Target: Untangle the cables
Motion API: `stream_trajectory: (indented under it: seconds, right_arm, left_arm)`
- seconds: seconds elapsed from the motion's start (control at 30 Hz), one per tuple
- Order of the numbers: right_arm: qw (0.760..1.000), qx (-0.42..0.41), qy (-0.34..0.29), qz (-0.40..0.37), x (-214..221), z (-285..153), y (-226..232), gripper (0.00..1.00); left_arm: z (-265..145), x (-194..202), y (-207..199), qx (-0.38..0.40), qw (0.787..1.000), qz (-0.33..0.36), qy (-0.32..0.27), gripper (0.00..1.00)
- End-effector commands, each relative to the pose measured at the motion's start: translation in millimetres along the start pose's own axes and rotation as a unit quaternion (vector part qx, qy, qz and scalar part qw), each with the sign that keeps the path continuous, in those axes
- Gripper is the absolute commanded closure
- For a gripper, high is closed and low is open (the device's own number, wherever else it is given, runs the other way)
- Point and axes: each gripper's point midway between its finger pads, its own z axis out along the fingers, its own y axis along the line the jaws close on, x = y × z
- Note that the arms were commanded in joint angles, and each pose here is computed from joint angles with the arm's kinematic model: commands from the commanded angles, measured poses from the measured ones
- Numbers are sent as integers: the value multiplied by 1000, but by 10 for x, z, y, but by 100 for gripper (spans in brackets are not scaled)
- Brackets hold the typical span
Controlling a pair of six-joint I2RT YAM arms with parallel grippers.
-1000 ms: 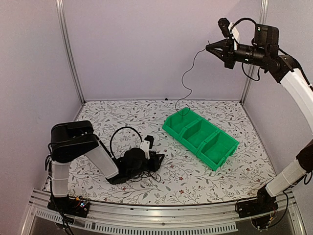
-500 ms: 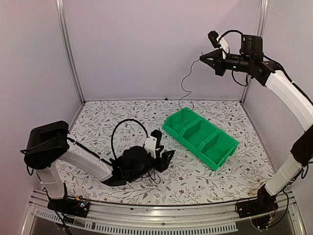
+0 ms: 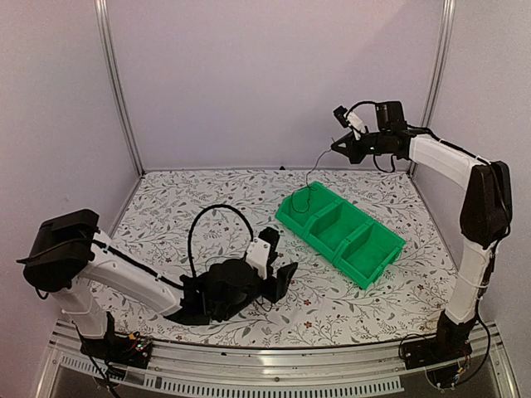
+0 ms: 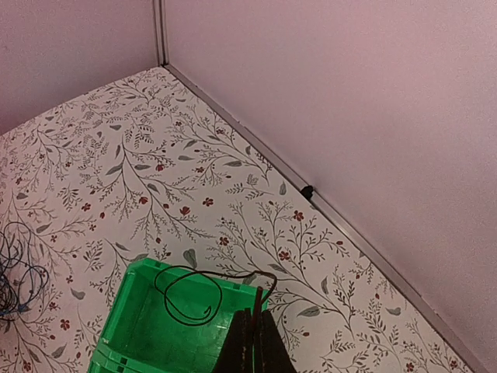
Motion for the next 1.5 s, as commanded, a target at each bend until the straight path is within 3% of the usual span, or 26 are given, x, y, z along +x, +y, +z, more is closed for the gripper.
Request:
stream_trajectory:
  seconds: [0.0, 0.2, 0.4, 0.87, 1.2, 1.47]
  right_arm:
    - [997, -50, 46, 29, 510, 226, 139, 100]
    - [990, -95, 91, 51, 954, 357, 425, 100]
    - [984, -91, 150, 11, 1280, 452, 648, 99]
    - [982, -27, 185, -25, 1335, 749, 540, 100]
    - [964, -16, 263, -42, 1642, 1166, 544, 100]
    - [958, -28, 282, -37, 1579, 976, 629, 96]
  left_arm:
    - [-93, -141, 43, -24, 1000, 1, -16, 42]
    - [-147, -110, 169, -50, 999, -7, -14, 42]
    - [-191, -55, 288, -73, 997, -17, -10, 41]
    - [-252, 47, 417, -99, 994, -40, 9, 41]
    - [-367, -2, 522, -119, 991, -56, 8, 41]
    - [-444, -47, 598, -132, 990, -57, 5, 40]
